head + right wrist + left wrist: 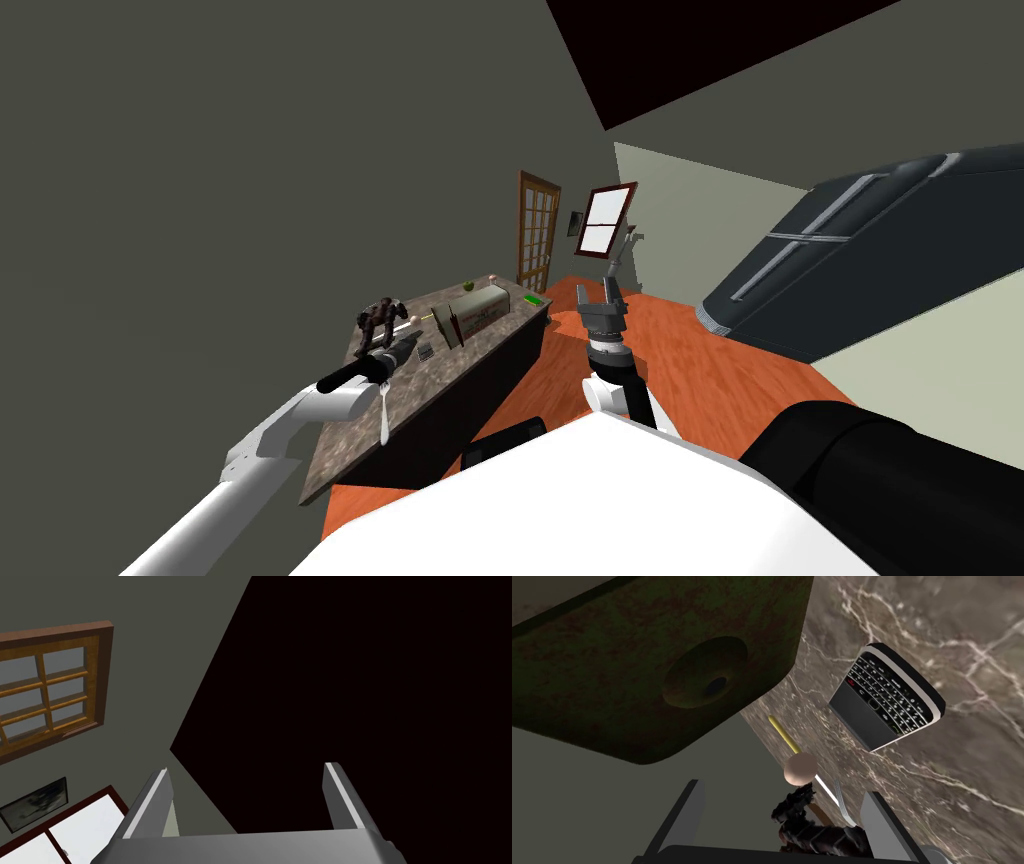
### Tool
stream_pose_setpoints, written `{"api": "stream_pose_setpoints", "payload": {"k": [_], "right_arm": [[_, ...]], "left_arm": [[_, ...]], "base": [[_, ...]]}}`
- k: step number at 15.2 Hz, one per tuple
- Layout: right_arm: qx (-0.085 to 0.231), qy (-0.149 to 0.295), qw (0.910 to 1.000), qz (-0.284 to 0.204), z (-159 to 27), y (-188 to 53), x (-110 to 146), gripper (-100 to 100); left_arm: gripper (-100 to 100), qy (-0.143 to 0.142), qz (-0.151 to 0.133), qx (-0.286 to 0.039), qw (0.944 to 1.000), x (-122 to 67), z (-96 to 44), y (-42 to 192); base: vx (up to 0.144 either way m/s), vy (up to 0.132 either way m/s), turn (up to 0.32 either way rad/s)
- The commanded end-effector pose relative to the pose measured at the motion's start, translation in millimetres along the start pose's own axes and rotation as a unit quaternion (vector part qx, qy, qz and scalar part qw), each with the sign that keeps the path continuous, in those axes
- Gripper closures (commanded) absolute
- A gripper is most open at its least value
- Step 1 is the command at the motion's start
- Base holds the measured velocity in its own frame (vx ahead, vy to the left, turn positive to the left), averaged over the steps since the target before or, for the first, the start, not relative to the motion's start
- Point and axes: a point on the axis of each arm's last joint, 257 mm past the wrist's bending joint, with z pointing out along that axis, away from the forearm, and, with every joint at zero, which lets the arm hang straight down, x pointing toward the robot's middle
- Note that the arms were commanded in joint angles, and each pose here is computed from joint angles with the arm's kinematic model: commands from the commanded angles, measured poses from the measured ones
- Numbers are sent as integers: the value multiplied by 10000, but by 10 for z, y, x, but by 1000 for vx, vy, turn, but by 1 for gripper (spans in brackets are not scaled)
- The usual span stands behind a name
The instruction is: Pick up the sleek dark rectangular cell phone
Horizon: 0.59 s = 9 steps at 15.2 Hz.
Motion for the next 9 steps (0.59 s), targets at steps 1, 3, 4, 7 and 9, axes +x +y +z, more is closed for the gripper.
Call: {"api": "stream_pose_setpoints", "payload": {"k": [1,3,4,7,9], "right_arm": [[0,0,10000,0,0,0,0,0],[0,0,10000,0,0,0,0,0],[0,0,10000,0,0,0,0,0],[0,0,10000,0,0,0,0,0],[0,0,10000,0,0,0,0,0]], "left_arm": [[-100,78,123,-314,9994,-92,54,135],[-100,135,123,-490,9986,-64,46,226],[-100,139,123,-502,9986,-62,46,232],[-100,237,216,-856,9958,-122,63,393],[-100,313,297,-1143,9925,-194,71,518]], "base": [[4,-9,-159],[4,-5,-101],[2,-1,23],[2,-7,-121],[5,-8,-146]]}}
